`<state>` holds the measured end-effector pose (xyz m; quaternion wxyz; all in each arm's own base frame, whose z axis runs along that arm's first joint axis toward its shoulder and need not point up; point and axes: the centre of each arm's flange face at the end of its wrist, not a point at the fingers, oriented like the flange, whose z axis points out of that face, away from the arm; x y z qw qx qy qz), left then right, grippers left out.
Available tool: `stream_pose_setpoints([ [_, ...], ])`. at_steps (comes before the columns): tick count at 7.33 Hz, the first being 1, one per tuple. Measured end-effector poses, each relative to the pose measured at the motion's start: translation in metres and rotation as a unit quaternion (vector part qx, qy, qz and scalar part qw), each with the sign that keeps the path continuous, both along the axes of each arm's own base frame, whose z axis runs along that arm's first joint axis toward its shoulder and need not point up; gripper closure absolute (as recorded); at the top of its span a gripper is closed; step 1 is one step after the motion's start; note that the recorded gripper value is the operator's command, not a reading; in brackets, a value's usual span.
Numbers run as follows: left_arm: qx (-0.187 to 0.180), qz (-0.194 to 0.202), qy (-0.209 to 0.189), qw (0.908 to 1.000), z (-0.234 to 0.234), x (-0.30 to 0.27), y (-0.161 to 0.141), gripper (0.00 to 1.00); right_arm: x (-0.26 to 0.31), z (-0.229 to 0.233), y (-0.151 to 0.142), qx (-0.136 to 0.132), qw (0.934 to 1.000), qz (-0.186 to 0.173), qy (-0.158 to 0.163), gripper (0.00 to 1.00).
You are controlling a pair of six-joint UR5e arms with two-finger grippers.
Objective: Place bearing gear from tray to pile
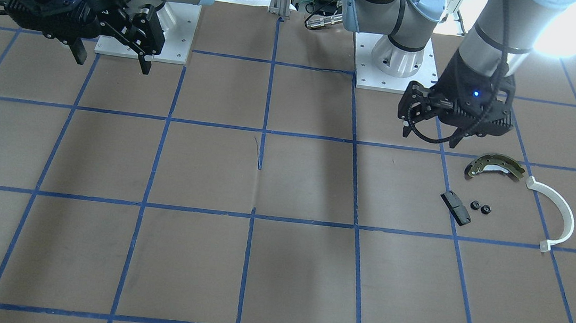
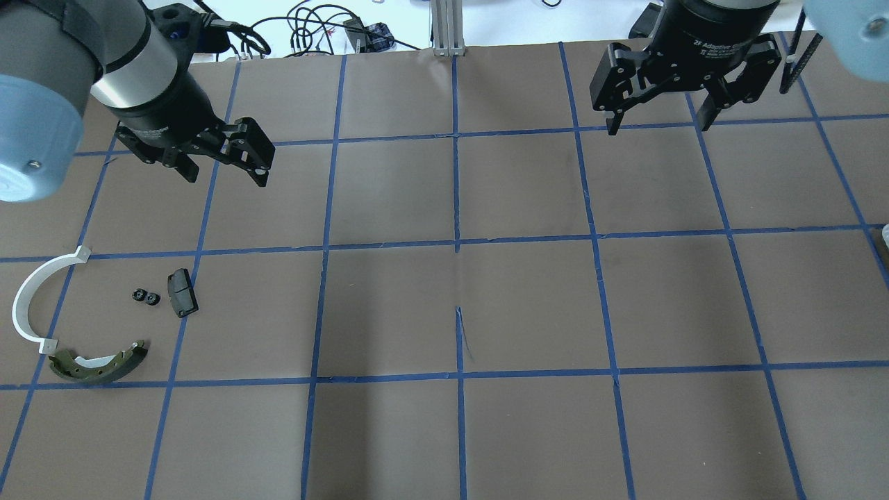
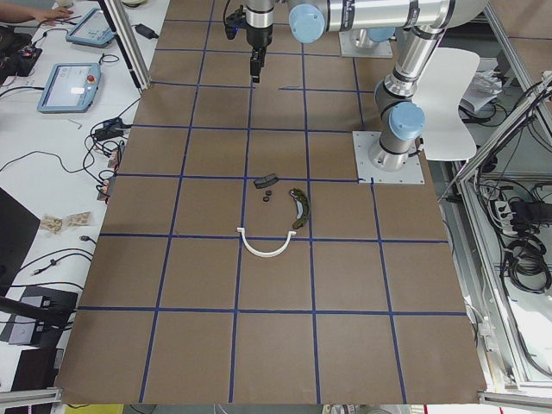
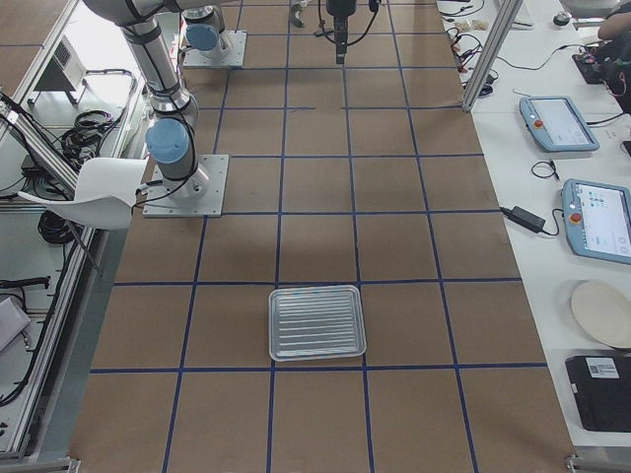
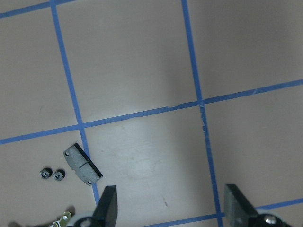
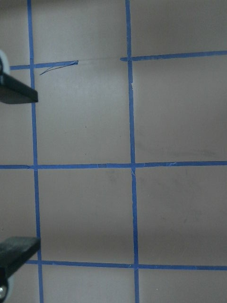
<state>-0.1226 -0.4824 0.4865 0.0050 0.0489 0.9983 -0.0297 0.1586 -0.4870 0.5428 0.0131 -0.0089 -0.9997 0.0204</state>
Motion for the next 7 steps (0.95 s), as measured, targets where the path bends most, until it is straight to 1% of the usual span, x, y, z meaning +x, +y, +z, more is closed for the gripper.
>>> stream_pose_setpoints([
  [1, 0.006, 0.006, 0.000, 1.0000, 0.009, -0.002, 0.005, 0.00, 0.000, 0.000, 0.000, 0.000, 1.0000, 0.000, 0.000, 0.00],
  [3, 0.040, 0.014, -0.001, 0.9991, 0.028, -0.002, 0.006, 0.00, 0.000, 0.000, 0.000, 0.000, 1.0000, 0.000, -0.001, 0.00],
  [5, 0.049, 0.015, 0.010, 0.9987, 0.033, -0.007, 0.008, 0.00, 0.000, 0.000, 0.000, 0.000, 1.0000, 0.000, -0.001, 0.00],
  [7, 0.050, 0.015, 0.012, 0.9986, 0.034, -0.008, 0.012, 0.00, 0.000, 0.000, 0.000, 0.000, 1.0000, 0.000, -0.001, 0.00],
])
